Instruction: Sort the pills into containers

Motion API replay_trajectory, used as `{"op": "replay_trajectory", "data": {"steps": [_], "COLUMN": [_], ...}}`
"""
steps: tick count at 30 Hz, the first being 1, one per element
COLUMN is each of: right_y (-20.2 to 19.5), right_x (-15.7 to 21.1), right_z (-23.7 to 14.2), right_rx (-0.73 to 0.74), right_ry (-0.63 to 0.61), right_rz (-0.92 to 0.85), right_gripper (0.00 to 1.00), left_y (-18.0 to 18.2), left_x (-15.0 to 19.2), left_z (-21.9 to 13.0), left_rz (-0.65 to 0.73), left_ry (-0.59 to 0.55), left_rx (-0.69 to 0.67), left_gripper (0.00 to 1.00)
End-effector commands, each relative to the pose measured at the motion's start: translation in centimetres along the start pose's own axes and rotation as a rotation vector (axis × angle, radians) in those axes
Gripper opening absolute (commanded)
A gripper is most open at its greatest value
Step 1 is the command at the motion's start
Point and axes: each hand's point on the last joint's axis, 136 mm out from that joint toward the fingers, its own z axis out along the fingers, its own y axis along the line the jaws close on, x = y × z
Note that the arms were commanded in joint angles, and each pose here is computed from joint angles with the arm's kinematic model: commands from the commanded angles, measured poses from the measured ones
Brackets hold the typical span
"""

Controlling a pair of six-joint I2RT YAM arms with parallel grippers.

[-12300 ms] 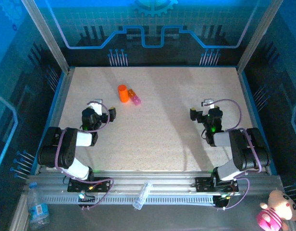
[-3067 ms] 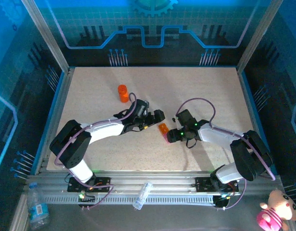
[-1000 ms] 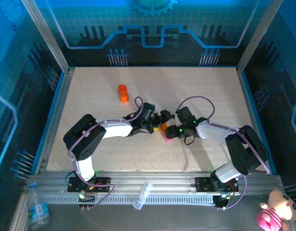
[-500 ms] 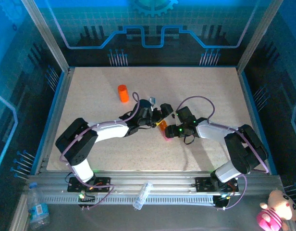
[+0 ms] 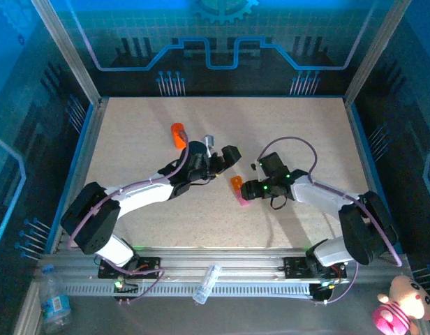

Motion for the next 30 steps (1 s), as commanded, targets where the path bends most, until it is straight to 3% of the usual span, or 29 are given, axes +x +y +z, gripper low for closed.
{"op": "replay_trajectory", "data": {"steps": [1,20,25,30], "right_y": [0.9,2.1,2.4,2.6], "right_x": [-0.4,0.4,1.0,1.3], "right_z": [-0.8,4.2,5.4,5.6], "right_rx": [-0.032,0.084,0.098,0.098], "right_ry": [0.006,0.127,0.152,0.157], "right_rz": [-0.018,-0.158,-0.186,-0.196], "right_gripper": [0.76,0.7,0.59,0.35], "left_y": [1.6,5.0,5.1,5.1], "left_x": [-0.8,-2.9,-2.9,-2.8], "left_z": [-1.4,-5.0,-5.0,-5.1], "left_rz": [0.043,0.022,0.013,0.001], "left_ry": [-0.028,-0.095,-0.095,-0.093], "left_rx": [-0.065,-0.138,-0.135,-0.131], "left_gripper": [0.99,0.99,0.99,0.99]}}
